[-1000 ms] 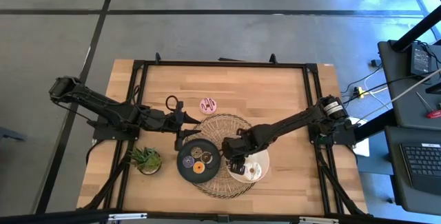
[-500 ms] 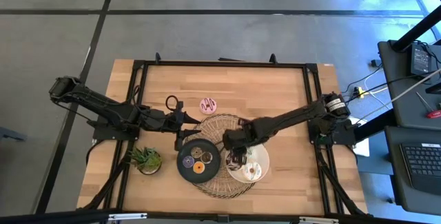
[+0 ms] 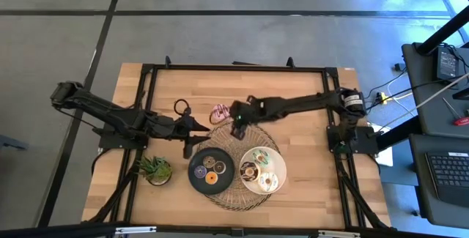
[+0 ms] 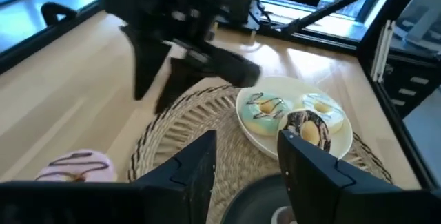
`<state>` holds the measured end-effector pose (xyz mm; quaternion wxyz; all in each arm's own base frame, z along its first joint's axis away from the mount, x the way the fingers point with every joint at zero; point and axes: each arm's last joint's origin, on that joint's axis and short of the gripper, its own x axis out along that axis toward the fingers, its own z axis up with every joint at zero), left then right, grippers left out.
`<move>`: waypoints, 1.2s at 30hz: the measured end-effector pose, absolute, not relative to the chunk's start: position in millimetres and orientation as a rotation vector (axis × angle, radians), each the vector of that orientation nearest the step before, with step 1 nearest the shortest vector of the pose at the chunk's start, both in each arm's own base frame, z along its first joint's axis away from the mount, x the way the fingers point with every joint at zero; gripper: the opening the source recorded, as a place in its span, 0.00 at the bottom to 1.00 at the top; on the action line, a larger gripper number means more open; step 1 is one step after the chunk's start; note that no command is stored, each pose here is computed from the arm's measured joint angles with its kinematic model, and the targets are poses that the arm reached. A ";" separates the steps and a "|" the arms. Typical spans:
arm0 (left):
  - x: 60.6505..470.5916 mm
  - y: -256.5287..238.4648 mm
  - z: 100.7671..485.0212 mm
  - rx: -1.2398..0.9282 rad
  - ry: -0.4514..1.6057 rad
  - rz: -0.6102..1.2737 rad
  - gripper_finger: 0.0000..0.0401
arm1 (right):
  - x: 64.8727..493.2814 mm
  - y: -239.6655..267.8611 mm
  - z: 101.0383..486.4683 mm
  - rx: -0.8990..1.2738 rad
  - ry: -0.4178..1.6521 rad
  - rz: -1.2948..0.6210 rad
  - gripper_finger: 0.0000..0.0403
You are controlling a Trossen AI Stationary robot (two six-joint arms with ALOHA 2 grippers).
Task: Pick & Place donuts
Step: Put the large purple donut on the white plate
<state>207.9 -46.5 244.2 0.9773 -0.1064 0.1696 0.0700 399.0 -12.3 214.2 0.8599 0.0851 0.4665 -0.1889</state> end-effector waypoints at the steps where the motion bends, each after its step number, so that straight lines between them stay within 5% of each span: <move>1: 205.7 -45.8 245.1 -0.221 0.344 0.144 0.37 | 400.9 -19.6 212.8 0.195 0.956 -0.389 0.36; 10: 195.4 -44.0 248.5 -0.247 0.358 0.168 0.38 | 425.9 -70.0 179.6 0.273 0.759 -0.330 0.36; 23: 195.0 -43.8 247.2 -0.234 0.371 0.170 0.38 | 430.1 -98.0 137.6 0.308 0.808 -0.390 0.37; 36: 195.0 -43.9 247.3 -0.235 0.370 0.170 0.38 | 431.6 -97.4 128.2 0.325 0.829 -0.352 0.64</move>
